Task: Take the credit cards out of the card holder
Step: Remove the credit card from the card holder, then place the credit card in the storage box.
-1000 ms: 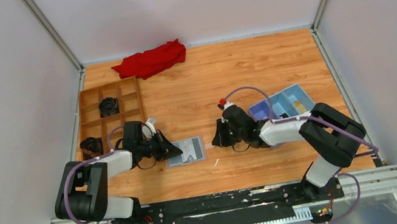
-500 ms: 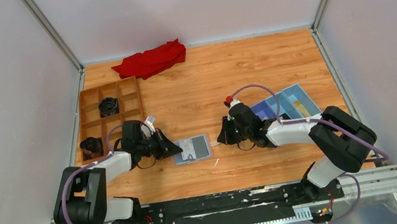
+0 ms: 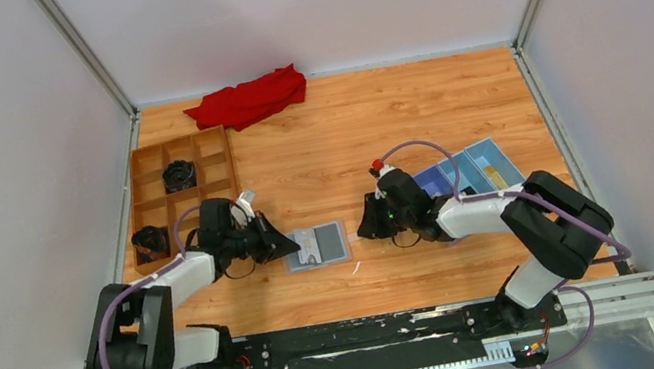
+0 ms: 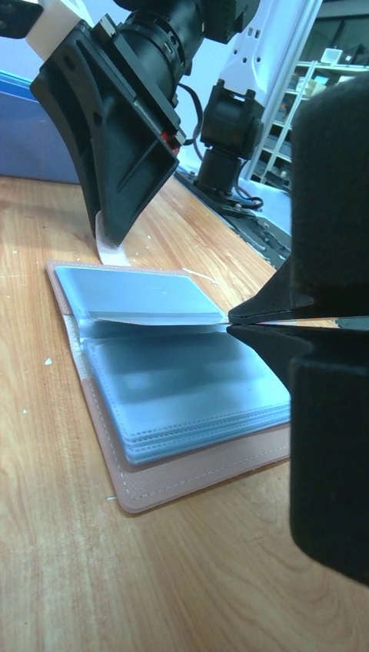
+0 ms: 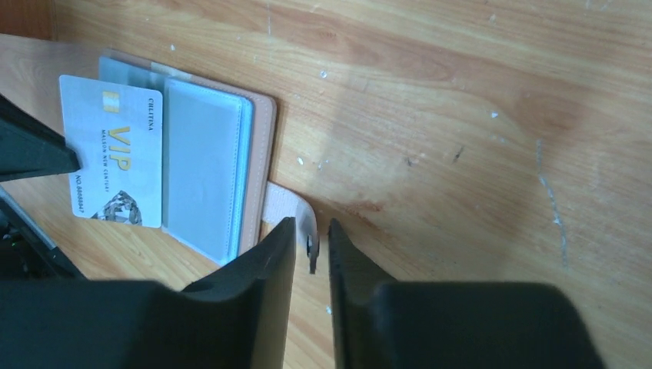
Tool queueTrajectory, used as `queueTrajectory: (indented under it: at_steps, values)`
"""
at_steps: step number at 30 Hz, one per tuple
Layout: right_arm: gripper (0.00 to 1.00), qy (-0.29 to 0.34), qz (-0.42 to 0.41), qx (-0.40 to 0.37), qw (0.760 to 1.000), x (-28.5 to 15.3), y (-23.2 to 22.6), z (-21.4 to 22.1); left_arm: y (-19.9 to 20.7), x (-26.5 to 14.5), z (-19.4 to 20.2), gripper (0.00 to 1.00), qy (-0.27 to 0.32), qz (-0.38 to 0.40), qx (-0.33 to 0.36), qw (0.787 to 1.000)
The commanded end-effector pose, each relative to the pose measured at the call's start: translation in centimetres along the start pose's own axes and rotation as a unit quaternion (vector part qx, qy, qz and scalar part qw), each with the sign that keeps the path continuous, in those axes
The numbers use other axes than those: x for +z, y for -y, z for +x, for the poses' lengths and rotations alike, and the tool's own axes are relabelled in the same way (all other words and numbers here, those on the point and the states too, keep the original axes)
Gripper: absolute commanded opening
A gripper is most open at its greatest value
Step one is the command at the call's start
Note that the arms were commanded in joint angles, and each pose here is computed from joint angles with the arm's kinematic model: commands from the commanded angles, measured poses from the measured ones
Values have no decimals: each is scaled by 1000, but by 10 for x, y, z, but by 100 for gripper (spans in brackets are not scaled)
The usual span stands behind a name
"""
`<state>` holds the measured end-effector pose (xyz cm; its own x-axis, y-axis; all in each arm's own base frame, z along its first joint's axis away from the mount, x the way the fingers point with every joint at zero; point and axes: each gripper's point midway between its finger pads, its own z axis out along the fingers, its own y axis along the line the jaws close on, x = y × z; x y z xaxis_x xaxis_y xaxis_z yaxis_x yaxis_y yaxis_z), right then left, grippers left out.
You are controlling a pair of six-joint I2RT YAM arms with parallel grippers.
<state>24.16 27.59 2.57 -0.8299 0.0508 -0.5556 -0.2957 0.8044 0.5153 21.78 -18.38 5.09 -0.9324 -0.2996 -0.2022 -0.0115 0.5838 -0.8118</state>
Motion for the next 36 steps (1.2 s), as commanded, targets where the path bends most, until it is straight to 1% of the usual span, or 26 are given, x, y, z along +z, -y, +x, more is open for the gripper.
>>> queueTrajectory:
  at_steps: [1, 2, 5, 7, 9, 12, 14, 17, 21, 26, 32, 34, 36]
  values:
    - [36, -3, -3, 0, 1000, -10, 1, 1, 10, -7, -5, 0, 7, 9, 12, 1000]
    - [42, 1, -5, -2, 1000, -14, -1, -3, 13, -8, -6, 0, 9, 11, 15, 1000]
    - [51, 25, -35, -11, 999, -33, -21, -20, 21, -17, -12, 0, 14, -3, 33, 999]
    - [54, 40, -42, -17, 998, -43, -28, -29, 29, -24, -18, 0, 15, -11, 51, 999]
    - [56, 53, -47, -21, 997, -51, -34, -37, 41, -31, -22, 0, 19, -6, 61, 998]
    - [56, 70, -84, -17, 994, -58, -50, -46, 60, -36, -27, 0, 21, 20, 67, 997]
    - [57, 75, -141, -14, 987, -62, -72, -51, 71, -39, -27, 0, 18, 43, 67, 997]
    - [57, 61, -242, -9, 968, -67, -108, -53, 86, -43, -26, 0, 14, 70, 75, 995]
    - [57, 52, -328, 10, 943, -69, -137, -58, 100, -51, -27, 0, 21, 86, 87, 992]
    - [57, 43, -387, 36, 920, -64, -153, -60, 116, -60, -28, 0, 26, 110, 95, 989]
    - [53, 34, -432, 50, 900, -63, -164, -62, 118, -60, -26, 0, 23, 116, 93, 989]
    - [51, 28, -441, 51, 895, -61, -167, -62, 116, -59, -25, 0, 21, 118, 89, 989]
    - [45, 28, -451, 56, 890, -61, -170, -63, 116, -58, -26, 0, 20, 117, 87, 989]
